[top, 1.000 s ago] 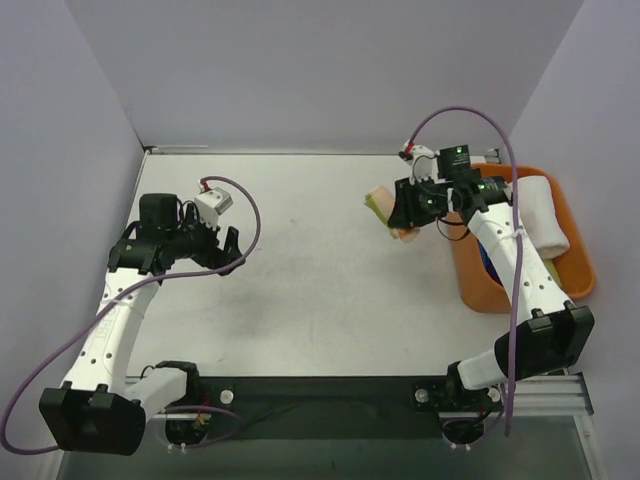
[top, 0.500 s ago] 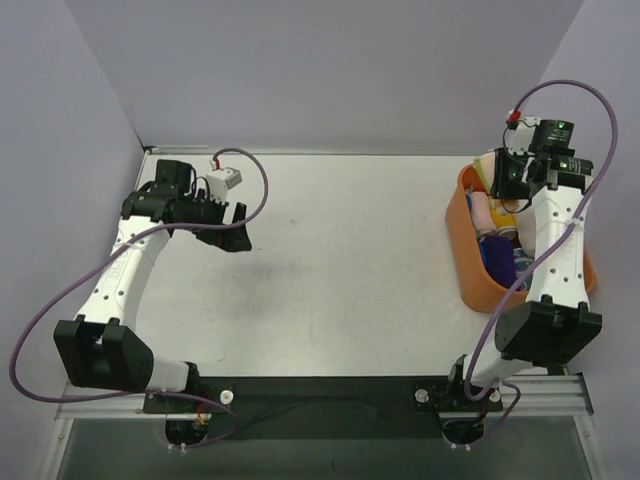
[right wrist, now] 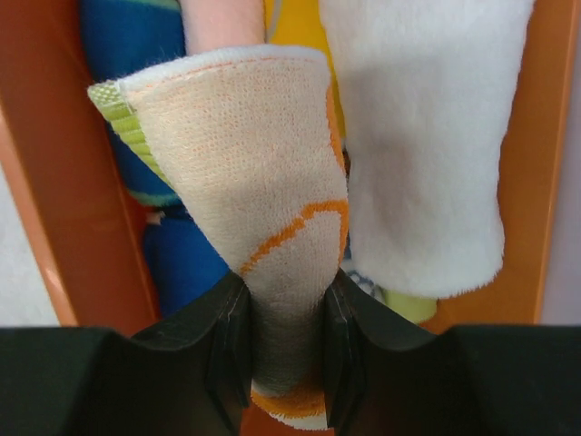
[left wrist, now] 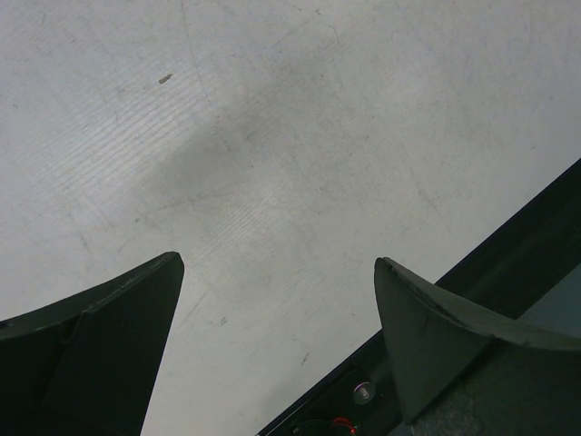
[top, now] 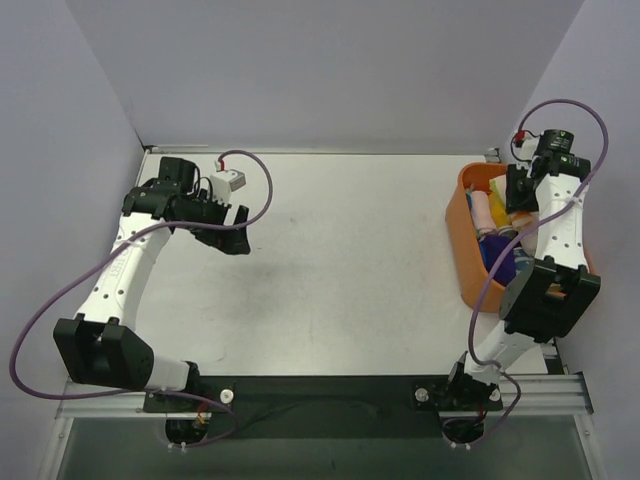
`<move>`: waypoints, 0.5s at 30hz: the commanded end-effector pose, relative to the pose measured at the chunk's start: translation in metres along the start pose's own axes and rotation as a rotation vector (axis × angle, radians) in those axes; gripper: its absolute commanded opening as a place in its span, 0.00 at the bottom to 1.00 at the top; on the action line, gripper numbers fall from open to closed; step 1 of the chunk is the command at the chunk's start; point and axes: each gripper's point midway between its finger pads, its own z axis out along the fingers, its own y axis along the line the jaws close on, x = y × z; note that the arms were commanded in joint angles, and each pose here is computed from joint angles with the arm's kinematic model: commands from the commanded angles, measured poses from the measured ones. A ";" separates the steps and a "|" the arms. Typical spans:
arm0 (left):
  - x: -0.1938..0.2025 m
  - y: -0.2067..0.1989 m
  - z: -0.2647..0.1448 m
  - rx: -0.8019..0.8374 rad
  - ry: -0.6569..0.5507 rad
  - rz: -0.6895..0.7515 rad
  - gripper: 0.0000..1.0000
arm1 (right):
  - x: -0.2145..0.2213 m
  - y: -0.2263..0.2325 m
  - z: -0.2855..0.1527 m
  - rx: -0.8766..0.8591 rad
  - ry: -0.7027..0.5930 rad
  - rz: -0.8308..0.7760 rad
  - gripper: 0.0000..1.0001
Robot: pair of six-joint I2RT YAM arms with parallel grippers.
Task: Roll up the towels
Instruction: Place the rolled towel into the container
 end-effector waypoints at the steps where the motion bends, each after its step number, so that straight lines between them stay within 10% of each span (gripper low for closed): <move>1: 0.004 -0.003 -0.001 -0.010 0.016 0.039 0.97 | 0.027 -0.021 -0.024 0.069 0.031 -0.035 0.00; 15: 0.016 -0.019 0.010 0.021 0.048 0.092 0.97 | 0.125 -0.069 -0.050 0.118 0.243 -0.016 0.00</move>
